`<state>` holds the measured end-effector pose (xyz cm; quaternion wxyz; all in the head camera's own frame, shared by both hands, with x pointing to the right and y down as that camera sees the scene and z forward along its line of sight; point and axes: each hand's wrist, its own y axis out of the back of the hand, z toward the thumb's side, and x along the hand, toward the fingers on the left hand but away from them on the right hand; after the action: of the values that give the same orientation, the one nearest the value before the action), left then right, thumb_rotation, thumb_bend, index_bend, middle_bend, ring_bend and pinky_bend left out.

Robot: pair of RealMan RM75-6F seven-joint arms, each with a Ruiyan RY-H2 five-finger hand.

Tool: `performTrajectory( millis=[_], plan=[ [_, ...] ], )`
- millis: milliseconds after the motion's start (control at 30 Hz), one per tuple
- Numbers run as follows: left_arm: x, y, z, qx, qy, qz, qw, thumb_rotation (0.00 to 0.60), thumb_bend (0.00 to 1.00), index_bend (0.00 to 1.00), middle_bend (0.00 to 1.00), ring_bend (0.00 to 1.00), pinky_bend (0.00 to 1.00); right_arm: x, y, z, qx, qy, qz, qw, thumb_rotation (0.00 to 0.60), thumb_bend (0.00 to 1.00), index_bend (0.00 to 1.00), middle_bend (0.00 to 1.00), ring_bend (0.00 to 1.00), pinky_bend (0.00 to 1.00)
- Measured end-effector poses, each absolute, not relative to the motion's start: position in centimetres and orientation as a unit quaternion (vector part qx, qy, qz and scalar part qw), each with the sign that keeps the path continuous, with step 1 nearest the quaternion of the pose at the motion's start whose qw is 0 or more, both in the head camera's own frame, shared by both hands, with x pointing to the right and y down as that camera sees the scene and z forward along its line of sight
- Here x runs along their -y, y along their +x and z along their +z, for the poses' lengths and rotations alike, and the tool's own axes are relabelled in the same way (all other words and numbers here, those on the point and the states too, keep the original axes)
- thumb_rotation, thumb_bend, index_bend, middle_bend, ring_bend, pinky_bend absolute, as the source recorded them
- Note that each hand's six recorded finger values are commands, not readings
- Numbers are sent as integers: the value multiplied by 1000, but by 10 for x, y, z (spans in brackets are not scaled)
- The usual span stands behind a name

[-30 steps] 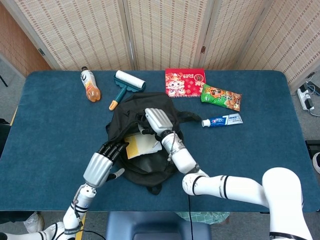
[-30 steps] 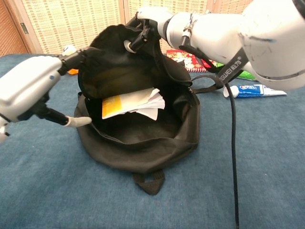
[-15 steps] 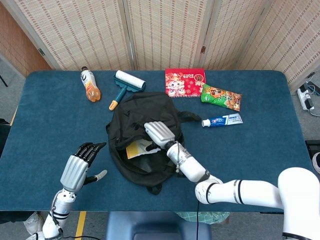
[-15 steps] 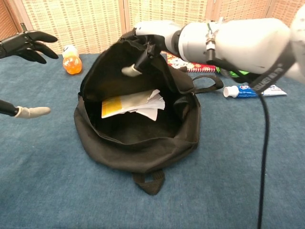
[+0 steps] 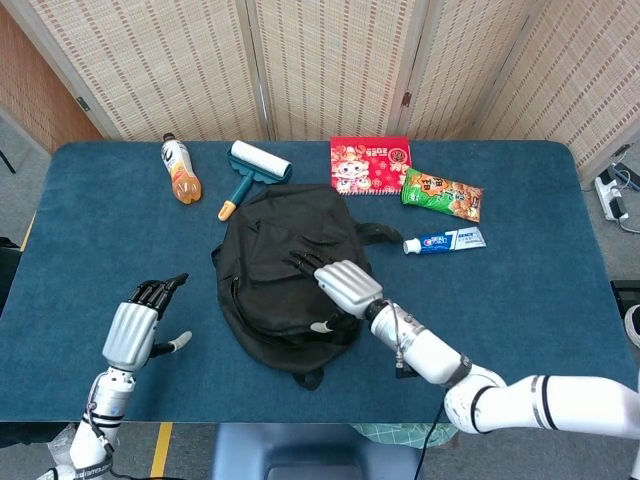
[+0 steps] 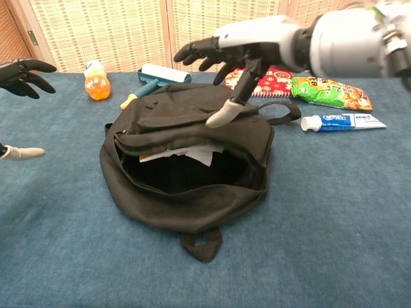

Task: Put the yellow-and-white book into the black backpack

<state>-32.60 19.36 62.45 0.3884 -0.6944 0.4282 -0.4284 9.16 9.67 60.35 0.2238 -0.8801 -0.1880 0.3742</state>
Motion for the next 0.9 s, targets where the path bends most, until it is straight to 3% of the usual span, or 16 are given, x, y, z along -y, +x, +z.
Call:
performTrajectory(
  millis=[167, 267, 367, 433, 533, 767, 900],
  plan=[
    [-186, -345, 623, -434, -674, -455, 387, 600, 0, 157, 290, 303, 274, -93, 115, 583, 210, -878, 365, 228, 574, 0, 0, 40, 26, 135],
    [-184, -355, 620, -437, -664, -467, 386, 600, 0, 158, 289, 303, 274, -93, 130, 574, 219, -876, 365, 228, 591, 1, 0, 53, 42, 140],
    [-182, -364, 618, -440, -654, -480, 385, 600, 0, 162, 289, 305, 274, -95, 152, 573, 221, -864, 383, 239, 600, 146, 6, 113, 106, 219],
    [-182, -370, 618, -443, -648, -487, 383, 600, 0, 170, 291, 307, 274, -97, 165, 574, 229, -853, 396, 251, 600, 297, 90, 187, 182, 307],
    [-181, -382, 619, -451, -635, -503, 374, 600, 5, 187, 293, 308, 274, -99, 189, 576, 253, -831, 418, 266, 600, 396, 200, 251, 242, 379],
    [-181, -421, 619, -465, -597, -553, 348, 600, 119, 229, 293, 304, 266, -114, 270, 579, 320, -755, 489, 299, 600, 400, 196, 256, 220, 357],
    [-187, -442, 615, -464, -573, -583, 342, 600, 120, 234, 292, 296, 252, -133, 327, 579, 347, -701, 537, 315, 600, 340, 53, 216, 151, 245]
  ],
)
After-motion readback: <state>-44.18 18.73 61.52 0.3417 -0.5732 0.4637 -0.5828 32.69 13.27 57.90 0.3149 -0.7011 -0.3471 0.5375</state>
